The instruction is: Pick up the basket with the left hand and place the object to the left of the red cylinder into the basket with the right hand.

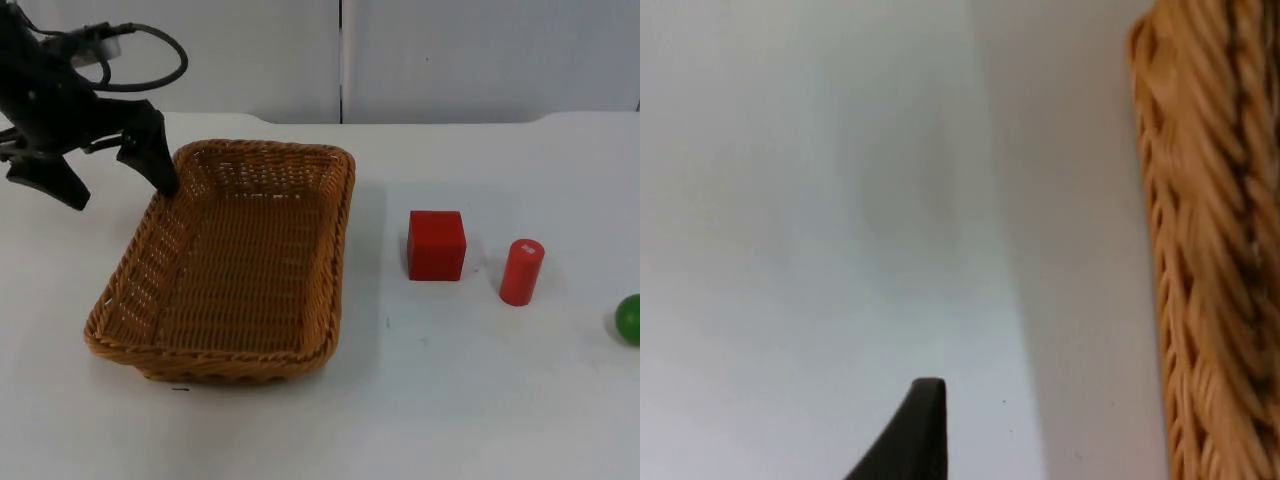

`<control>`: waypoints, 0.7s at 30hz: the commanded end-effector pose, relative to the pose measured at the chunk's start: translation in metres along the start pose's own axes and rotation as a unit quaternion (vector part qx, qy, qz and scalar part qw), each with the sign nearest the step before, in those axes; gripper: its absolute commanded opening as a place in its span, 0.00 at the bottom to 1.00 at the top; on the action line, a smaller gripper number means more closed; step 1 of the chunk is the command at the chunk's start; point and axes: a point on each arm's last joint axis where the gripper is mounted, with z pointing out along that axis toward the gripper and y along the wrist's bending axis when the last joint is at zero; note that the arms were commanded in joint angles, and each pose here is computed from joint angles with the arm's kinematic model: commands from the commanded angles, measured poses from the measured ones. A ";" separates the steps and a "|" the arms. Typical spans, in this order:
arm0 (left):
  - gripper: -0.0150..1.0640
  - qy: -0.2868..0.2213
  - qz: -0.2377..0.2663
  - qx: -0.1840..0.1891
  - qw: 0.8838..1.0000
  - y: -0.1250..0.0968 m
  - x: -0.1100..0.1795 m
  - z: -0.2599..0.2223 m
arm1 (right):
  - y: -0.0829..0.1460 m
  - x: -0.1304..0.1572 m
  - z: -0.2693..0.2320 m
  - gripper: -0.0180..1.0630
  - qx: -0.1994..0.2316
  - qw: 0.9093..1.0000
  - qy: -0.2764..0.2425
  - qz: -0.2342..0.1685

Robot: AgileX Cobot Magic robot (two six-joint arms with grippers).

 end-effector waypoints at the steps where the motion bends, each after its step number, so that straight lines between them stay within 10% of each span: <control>1: 0.99 0.006 -0.004 0.000 1.000 0.003 0.000 0.003 | 0.000 -0.001 -0.001 0.98 -0.001 1.000 -0.006 -0.004; 21: 0.99 0.056 -0.010 0.013 0.998 0.003 0.011 0.052 | 0.000 -0.001 -0.001 0.98 -0.001 1.000 -0.006 -0.004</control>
